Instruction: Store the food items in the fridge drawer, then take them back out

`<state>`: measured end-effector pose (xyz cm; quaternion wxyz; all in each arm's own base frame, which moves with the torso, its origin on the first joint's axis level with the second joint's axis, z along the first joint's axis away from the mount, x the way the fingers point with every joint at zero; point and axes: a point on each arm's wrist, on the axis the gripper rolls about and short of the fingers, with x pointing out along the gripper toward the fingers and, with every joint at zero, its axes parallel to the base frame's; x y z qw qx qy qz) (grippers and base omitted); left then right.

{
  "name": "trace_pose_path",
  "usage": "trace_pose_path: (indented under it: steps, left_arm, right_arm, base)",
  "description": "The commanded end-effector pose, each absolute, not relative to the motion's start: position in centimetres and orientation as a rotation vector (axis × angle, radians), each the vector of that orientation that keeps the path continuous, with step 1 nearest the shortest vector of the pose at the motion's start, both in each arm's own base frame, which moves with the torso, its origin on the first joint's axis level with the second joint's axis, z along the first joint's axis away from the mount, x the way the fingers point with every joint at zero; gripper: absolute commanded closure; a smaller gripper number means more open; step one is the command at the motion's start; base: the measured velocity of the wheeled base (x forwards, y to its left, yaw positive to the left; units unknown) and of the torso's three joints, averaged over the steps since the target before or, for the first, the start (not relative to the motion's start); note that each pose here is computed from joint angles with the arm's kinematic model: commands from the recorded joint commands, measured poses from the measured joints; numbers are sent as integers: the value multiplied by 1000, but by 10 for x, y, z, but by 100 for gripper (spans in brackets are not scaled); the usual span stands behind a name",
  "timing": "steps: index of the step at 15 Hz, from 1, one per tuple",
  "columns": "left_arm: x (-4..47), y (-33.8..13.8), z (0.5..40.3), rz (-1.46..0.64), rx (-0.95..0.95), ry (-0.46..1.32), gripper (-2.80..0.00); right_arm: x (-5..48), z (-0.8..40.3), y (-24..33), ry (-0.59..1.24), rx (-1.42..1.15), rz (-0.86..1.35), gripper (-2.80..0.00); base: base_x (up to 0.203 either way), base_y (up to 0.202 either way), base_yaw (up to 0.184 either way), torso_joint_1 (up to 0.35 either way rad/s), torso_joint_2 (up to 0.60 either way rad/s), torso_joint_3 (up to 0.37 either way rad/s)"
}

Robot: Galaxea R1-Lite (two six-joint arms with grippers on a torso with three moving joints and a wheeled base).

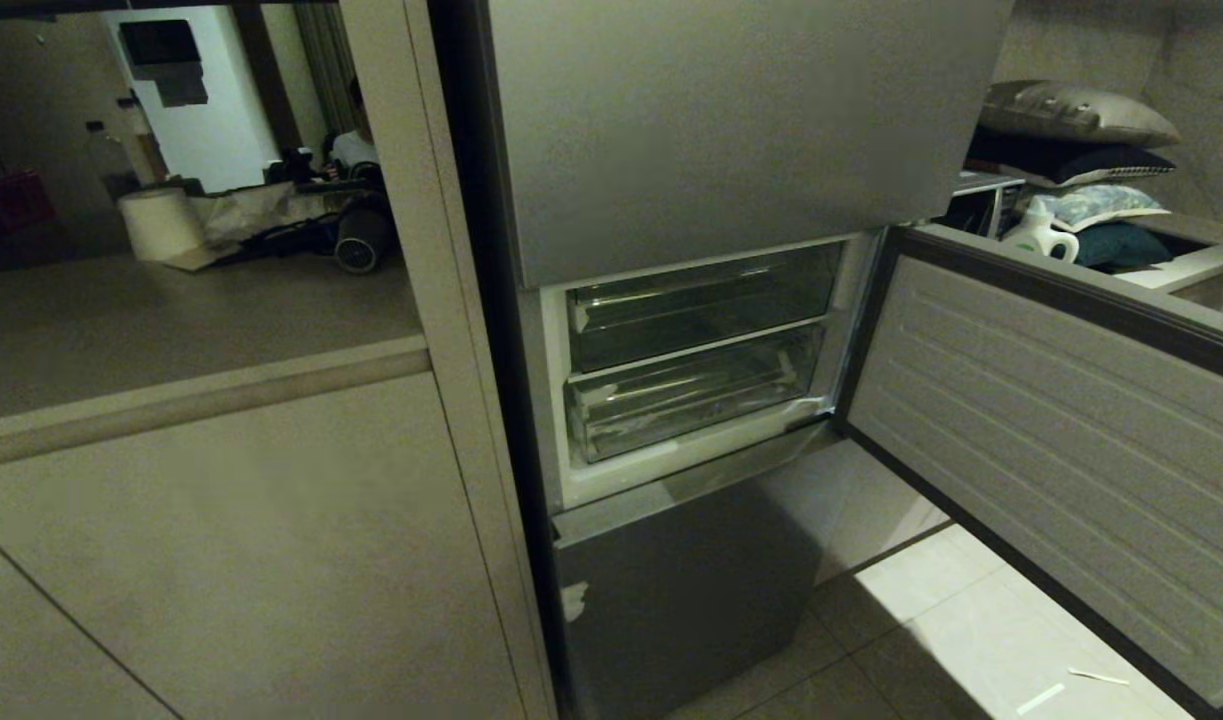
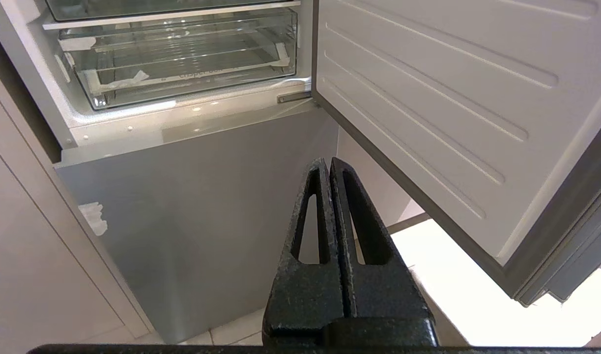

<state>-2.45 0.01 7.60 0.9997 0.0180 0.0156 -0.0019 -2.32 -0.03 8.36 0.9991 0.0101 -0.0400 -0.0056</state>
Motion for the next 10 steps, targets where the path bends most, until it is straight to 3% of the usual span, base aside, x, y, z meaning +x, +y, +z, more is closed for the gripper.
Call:
trace_pose_path:
  steps: [1, 4, 10]
  left_arm:
    - [-24, 0, 76, -4, 35, 34, 0]
    - [-24, 0, 76, -4, 34, 32, 0]
    - [-25, 0, 77, -2, 17, 30, 0]
  right_arm:
    - [-21, 75, 0, -51, 20, -12, 0]
    - [-21, 75, 0, -51, 20, -12, 0]
    - [-21, 75, 0, -51, 20, -12, 0]
  base:
    - [0, 0, 0, 0, 0, 0]
    - [0, 0, 25, 1, 1, 1]
    - [3, -6, 172, 3, 2, 3]
